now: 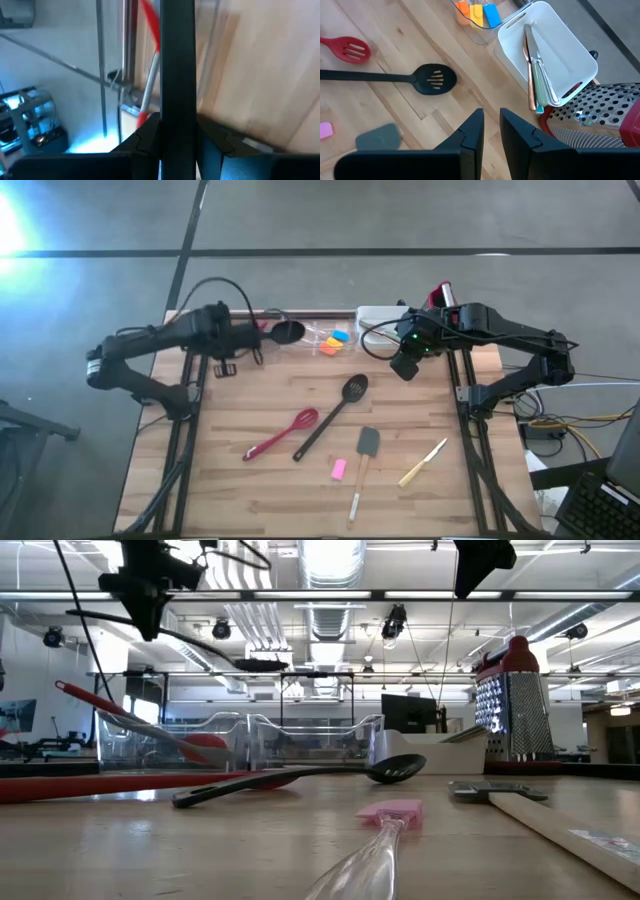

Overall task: Pick & Place Kitchen Items
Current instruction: Put the left black serving spoon into the left transparent bin

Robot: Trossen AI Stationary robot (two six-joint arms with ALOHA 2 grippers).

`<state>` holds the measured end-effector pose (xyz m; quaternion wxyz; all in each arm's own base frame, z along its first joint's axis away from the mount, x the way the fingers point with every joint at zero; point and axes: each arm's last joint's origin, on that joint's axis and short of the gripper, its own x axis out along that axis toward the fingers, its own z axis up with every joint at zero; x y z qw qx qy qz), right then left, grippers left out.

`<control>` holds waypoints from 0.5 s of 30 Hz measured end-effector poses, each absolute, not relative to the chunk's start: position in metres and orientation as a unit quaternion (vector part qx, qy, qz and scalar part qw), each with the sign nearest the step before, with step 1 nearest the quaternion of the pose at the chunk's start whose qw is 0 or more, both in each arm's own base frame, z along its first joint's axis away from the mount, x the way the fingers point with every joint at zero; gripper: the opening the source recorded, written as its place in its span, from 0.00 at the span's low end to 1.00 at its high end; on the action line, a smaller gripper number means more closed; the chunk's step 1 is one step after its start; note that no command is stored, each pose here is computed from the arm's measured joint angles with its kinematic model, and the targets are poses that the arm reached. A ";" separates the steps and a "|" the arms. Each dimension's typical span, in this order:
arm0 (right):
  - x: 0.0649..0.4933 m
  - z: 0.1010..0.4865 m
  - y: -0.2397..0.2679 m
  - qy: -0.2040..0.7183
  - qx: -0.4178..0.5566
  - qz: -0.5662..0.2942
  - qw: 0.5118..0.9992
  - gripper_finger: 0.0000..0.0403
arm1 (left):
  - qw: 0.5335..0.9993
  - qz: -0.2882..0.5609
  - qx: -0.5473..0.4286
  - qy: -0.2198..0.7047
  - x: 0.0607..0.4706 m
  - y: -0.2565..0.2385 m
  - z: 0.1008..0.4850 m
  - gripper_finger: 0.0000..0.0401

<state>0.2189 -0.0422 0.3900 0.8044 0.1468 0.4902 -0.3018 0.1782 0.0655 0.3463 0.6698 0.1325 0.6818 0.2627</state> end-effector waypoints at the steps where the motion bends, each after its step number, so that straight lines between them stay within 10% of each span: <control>1: 0.219 0.390 -0.042 0.490 0.147 -0.302 0.804 0.14 | 0.663 0.261 0.134 0.689 0.175 0.071 0.347 0.22; 15: 0.219 0.389 -0.042 0.493 0.139 -0.300 0.805 0.14 | 0.576 0.286 0.051 0.764 0.126 0.134 0.330 0.22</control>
